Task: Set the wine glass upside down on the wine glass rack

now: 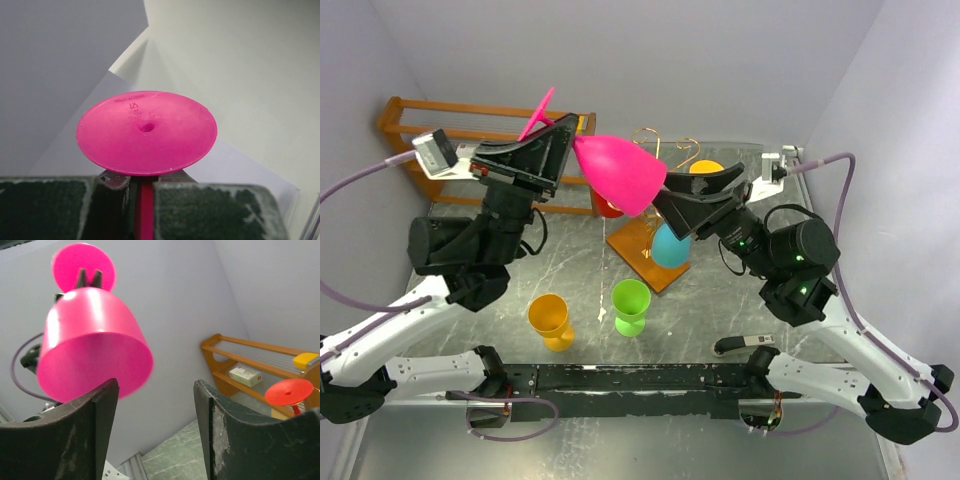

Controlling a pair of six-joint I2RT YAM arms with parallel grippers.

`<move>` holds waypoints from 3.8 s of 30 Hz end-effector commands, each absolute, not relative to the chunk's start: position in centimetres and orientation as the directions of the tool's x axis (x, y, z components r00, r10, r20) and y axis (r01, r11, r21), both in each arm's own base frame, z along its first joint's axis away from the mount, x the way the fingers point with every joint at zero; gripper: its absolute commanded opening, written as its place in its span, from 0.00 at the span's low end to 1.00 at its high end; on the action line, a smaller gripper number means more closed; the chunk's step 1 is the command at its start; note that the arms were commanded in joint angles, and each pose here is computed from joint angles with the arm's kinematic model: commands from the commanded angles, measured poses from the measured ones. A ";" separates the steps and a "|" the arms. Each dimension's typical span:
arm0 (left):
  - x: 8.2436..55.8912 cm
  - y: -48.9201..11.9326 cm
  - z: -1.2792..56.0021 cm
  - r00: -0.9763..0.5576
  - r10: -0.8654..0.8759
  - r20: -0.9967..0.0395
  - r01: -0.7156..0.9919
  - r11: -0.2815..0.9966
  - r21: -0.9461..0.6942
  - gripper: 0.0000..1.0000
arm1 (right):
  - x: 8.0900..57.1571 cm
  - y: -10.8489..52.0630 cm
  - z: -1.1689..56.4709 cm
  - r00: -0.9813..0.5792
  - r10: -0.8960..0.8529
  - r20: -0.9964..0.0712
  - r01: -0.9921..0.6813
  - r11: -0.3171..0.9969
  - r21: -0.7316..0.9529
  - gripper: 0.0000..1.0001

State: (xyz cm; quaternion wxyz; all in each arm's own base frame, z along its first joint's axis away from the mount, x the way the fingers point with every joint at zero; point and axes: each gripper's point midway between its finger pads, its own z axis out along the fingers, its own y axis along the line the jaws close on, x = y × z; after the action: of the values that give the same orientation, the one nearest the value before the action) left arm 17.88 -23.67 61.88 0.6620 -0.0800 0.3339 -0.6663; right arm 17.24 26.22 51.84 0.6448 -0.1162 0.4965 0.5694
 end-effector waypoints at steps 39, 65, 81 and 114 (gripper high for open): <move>15.8 -29.9 51.9 0.501 -0.243 -0.830 0.817 0.449 0.362 0.07 | 15.3 28.8 53.0 -0.558 0.462 -0.689 -0.685 0.213 0.697 0.48; 17.8 -28.6 52.0 0.391 -0.259 -0.883 0.813 0.547 0.199 0.62 | 17.4 26.0 55.0 -0.492 0.628 -0.603 -0.598 0.259 0.758 0.00; 18.0 -23.9 49.8 0.173 -0.295 -0.940 0.768 0.638 -0.059 0.69 | 24.9 22.4 57.4 -0.111 0.688 -0.717 -0.463 0.603 0.650 0.00; 15.9 -24.9 45.1 -0.271 -0.411 -0.870 0.737 0.493 -0.462 0.67 | 39.9 19.6 47.1 -0.068 0.475 -0.877 -0.382 0.800 0.463 0.00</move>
State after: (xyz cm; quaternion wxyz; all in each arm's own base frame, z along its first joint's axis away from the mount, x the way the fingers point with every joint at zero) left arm 16.72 -24.70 46.28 0.6058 0.1207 0.6287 -0.4724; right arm 39.16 17.75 49.59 0.7284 0.0525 0.6377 0.2449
